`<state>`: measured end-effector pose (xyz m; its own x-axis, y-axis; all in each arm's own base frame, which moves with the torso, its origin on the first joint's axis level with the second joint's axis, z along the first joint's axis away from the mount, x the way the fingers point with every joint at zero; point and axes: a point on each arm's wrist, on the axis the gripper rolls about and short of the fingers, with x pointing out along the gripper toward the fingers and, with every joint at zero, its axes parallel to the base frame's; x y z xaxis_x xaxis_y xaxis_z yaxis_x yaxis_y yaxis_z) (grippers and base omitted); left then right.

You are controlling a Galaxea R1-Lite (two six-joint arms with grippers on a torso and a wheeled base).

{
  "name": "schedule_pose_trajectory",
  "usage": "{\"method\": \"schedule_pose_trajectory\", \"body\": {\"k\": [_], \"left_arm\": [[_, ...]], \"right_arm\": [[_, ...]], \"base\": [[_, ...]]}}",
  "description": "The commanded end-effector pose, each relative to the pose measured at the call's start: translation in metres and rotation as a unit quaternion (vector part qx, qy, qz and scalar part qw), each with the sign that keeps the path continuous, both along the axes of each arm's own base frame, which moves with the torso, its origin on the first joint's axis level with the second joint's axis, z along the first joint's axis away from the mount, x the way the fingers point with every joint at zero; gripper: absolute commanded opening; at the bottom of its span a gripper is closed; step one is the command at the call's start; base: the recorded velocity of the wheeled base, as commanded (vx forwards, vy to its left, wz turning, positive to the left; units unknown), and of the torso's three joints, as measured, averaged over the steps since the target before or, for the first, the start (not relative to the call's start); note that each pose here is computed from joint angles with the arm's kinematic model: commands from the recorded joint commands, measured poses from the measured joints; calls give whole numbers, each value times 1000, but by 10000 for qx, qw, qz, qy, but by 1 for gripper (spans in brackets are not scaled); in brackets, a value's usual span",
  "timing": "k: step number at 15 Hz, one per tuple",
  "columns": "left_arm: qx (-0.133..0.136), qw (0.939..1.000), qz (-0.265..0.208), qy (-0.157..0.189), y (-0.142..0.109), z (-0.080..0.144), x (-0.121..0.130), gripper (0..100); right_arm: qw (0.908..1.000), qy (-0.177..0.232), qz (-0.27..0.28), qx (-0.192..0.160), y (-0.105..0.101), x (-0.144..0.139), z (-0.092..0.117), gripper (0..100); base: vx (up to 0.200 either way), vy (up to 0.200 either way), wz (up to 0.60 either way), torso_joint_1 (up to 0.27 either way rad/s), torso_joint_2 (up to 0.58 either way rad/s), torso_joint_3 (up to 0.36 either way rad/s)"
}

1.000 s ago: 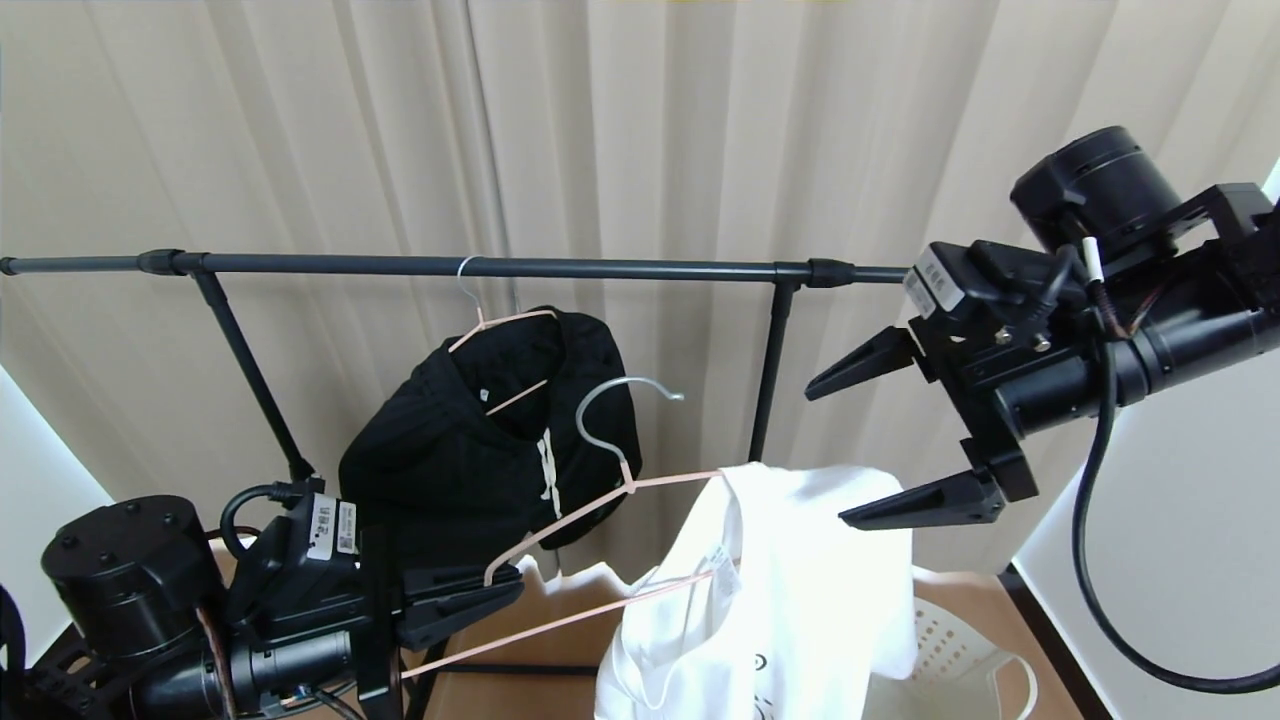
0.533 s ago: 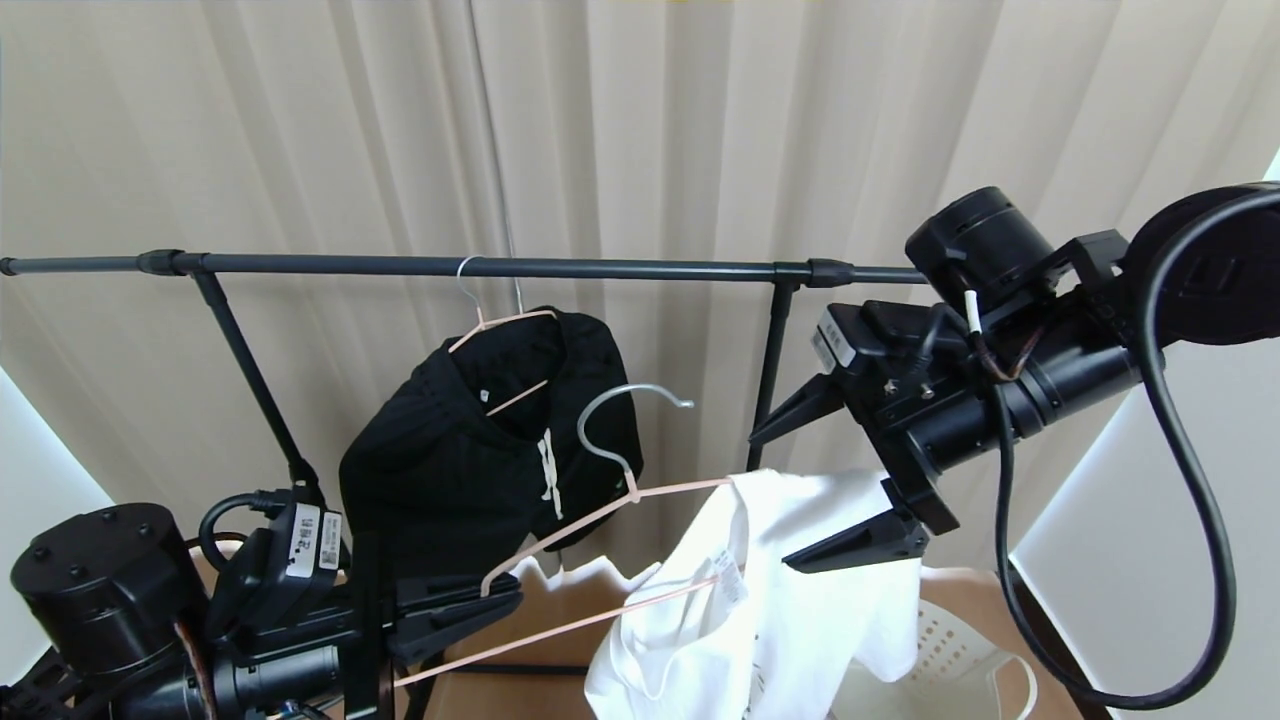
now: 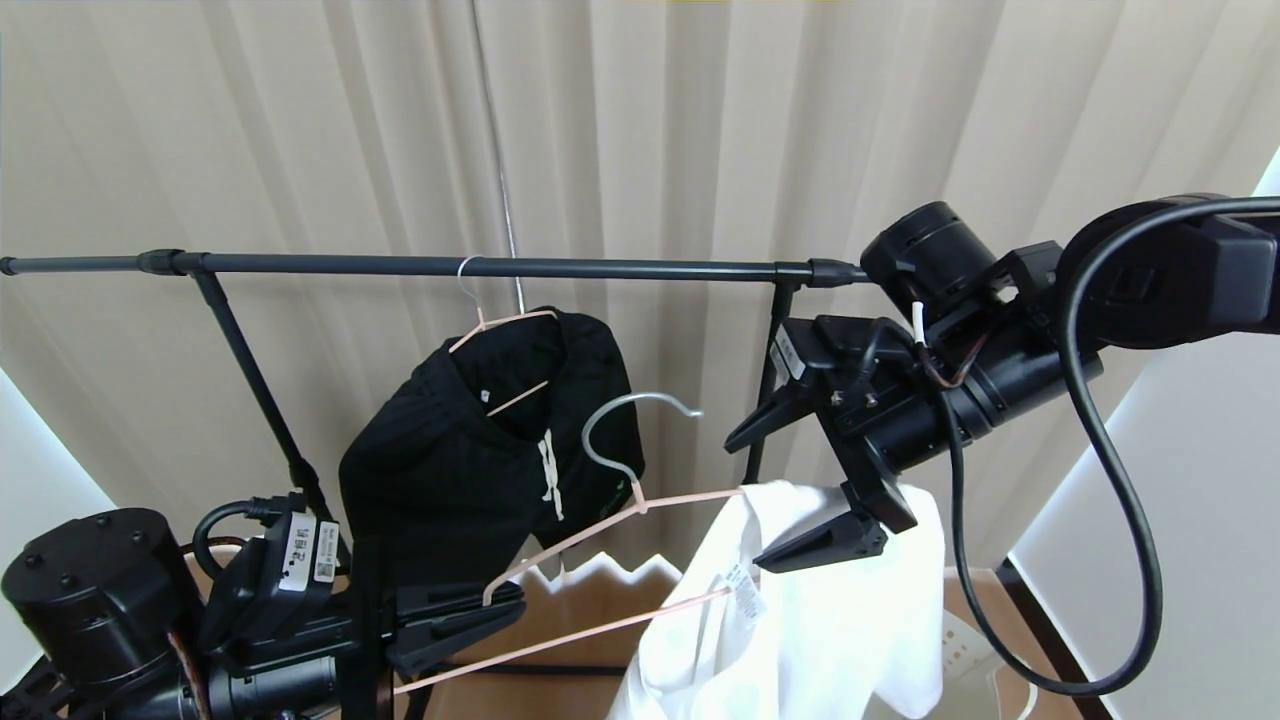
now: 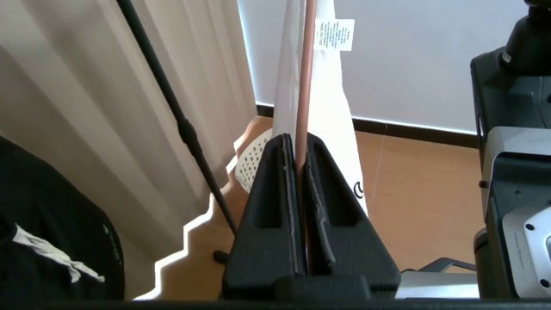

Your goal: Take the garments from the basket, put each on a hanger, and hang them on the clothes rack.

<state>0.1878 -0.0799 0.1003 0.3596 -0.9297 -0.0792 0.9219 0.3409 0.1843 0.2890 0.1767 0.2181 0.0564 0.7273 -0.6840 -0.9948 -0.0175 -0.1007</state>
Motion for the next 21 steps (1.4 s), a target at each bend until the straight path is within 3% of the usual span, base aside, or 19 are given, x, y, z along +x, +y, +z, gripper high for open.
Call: {"method": "schedule_pose_trajectory", "body": {"k": [1,9,10,21], "left_arm": [[-1,10000,-1,-2,0,0,0,0],[-3,10000,-1,-9,0,0,0,0],[-6,10000,0,-2,0,0,0,0],[-24,10000,49,19,1,1,1,0]], "right_arm": [[10000,-4,17,-5,3,-1,1,100],[10000,-35,64,-49,10,-4,2,100],[10000,-35,64,-49,10,-4,2,0],[9999,-104,28,-76,8,-7,5,0]], "base": [[0,0,0,0,0,0],[0,0,0,0,0,0],[0,0,0,0,0,0],[0,0,0,0,0,0]]}}
